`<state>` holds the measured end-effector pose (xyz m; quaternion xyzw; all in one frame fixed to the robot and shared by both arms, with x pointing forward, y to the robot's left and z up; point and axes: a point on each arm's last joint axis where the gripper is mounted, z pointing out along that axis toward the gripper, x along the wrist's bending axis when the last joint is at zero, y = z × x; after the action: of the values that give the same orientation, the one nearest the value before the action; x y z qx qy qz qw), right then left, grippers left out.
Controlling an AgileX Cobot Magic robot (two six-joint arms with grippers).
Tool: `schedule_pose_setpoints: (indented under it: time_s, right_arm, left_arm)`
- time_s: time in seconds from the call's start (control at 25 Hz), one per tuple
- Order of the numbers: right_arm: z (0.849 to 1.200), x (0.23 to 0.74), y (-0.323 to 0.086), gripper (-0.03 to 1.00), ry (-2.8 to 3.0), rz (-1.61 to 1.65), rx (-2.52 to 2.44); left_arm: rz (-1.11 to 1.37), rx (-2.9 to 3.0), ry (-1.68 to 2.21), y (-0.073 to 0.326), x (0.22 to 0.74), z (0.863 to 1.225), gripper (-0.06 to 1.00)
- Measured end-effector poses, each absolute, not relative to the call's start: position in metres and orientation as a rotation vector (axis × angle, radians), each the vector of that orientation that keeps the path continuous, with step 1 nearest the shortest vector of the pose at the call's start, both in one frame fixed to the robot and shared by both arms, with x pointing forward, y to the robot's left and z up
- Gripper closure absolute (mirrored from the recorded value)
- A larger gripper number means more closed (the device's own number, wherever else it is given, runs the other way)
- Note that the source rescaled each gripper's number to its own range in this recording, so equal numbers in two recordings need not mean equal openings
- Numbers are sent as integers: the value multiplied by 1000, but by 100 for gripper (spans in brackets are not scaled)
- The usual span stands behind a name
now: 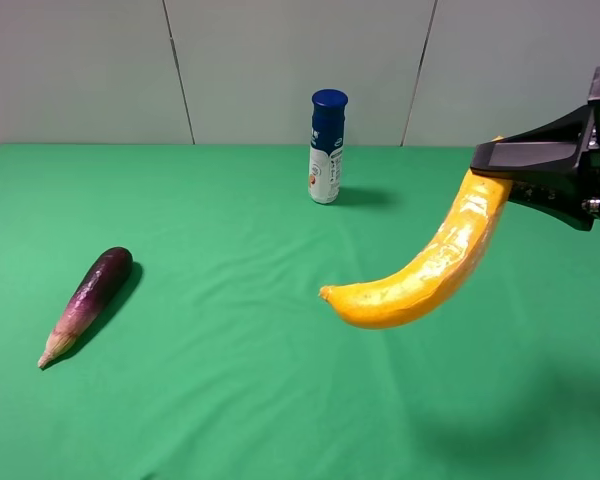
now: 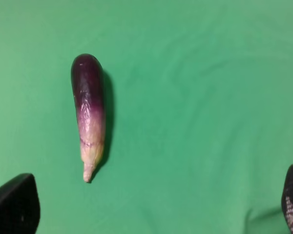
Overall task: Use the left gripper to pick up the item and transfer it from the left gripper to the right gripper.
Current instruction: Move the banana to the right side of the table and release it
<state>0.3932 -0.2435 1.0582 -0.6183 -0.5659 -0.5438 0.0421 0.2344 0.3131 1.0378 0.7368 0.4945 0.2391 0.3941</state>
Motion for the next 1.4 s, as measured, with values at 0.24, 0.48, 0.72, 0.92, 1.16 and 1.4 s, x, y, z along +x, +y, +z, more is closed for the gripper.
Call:
schedule_pose_setpoints:
  time_s: [0.24, 0.48, 0.72, 0.92, 1.16, 1.4]
  right_arm:
    - [1054, 393, -246, 96, -1793, -1608, -1931]
    - [1049, 394, -251, 96, -1818, -1550, -2024]
    - [1046, 394, -254, 96, -1849, -1521, -2058]
    - [1046, 396, -256, 96, -1866, -1524, -2088]
    - [1044, 401, -259, 96, -1925, -1487, -2114]
    - [1049, 431, -263, 96, -2026, -1382, -2116]
  left_arm:
    - [611, 1866, 1252, 313, 235, 1038, -6]
    - [636, 1842, 1297, 313, 234, 1038, -6]
    - [732, 1736, 1476, 312, 232, 1038, -6]
    - [812, 1634, 1624, 311, 230, 1038, -6]
    - [903, 1512, 1783, 310, 228, 1038, -6]
    - [937, 1462, 1842, 309, 228, 1038, -6]
